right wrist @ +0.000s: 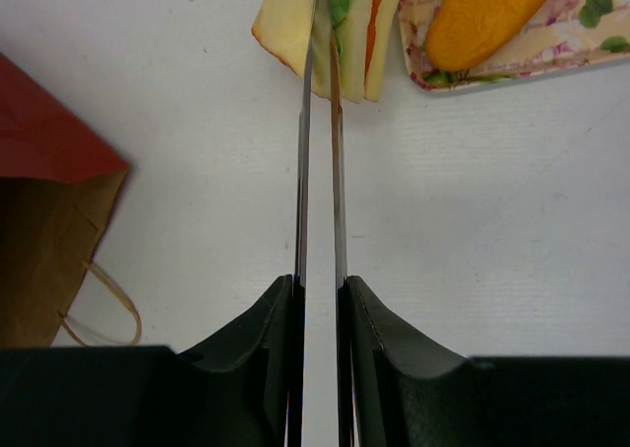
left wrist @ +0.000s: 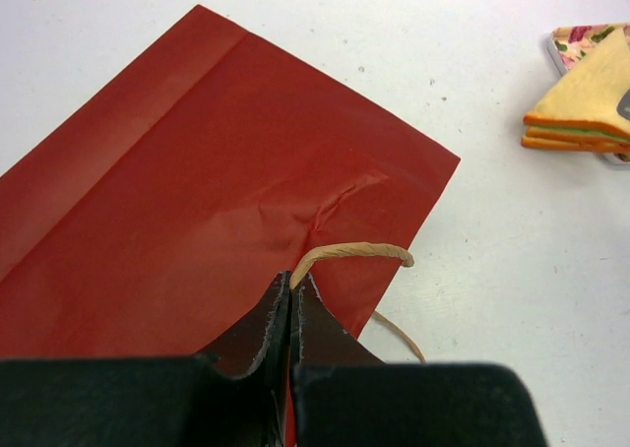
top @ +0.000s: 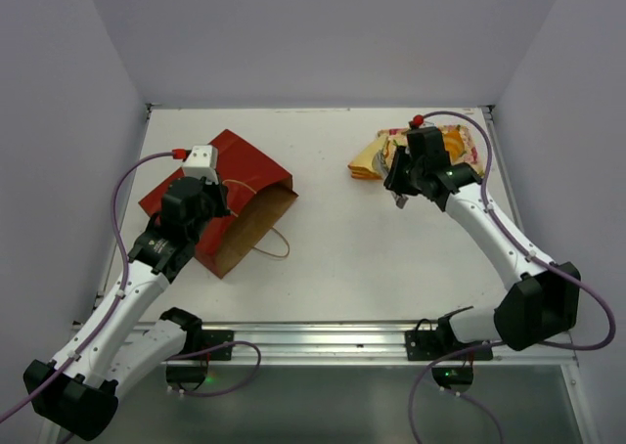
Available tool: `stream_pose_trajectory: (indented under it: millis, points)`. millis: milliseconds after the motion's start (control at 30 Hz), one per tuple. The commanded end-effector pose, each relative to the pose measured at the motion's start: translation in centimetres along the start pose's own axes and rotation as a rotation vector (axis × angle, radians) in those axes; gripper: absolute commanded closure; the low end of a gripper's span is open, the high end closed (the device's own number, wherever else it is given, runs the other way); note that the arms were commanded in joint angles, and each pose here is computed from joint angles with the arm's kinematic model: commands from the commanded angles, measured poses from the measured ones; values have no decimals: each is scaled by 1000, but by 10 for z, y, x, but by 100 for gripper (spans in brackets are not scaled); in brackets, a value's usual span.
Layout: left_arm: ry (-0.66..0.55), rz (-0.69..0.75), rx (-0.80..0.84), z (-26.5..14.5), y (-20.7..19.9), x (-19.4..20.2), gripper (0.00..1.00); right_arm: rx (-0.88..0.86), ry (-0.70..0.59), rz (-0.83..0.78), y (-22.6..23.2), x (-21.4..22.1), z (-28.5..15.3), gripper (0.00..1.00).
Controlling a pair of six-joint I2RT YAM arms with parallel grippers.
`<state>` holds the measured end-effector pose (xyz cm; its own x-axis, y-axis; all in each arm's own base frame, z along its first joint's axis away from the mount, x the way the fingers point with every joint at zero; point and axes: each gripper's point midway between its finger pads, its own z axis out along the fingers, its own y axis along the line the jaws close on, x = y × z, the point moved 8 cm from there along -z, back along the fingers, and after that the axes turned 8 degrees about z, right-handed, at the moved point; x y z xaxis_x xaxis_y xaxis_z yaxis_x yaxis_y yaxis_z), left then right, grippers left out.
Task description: Take the fake bread out of the paper bag
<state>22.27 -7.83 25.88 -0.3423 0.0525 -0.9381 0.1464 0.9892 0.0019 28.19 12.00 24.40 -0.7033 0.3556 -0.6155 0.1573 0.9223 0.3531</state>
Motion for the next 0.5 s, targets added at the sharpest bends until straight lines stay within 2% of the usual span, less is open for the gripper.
stream_pose_trajectory:
  millis: [0, 267, 467]
  points:
    - [-40, -11, -6, 0, 2, -6, 100, -124, -90, 23, 15, -42, -1, 85]
    - [-41, -10, -8, 0, 2, -6, 100, -125, -88, 73, 10, -84, 30, 87]
    - [-36, -9, -8, 1, 2, -5, 100, -120, -107, 139, -13, -109, 40, 87]
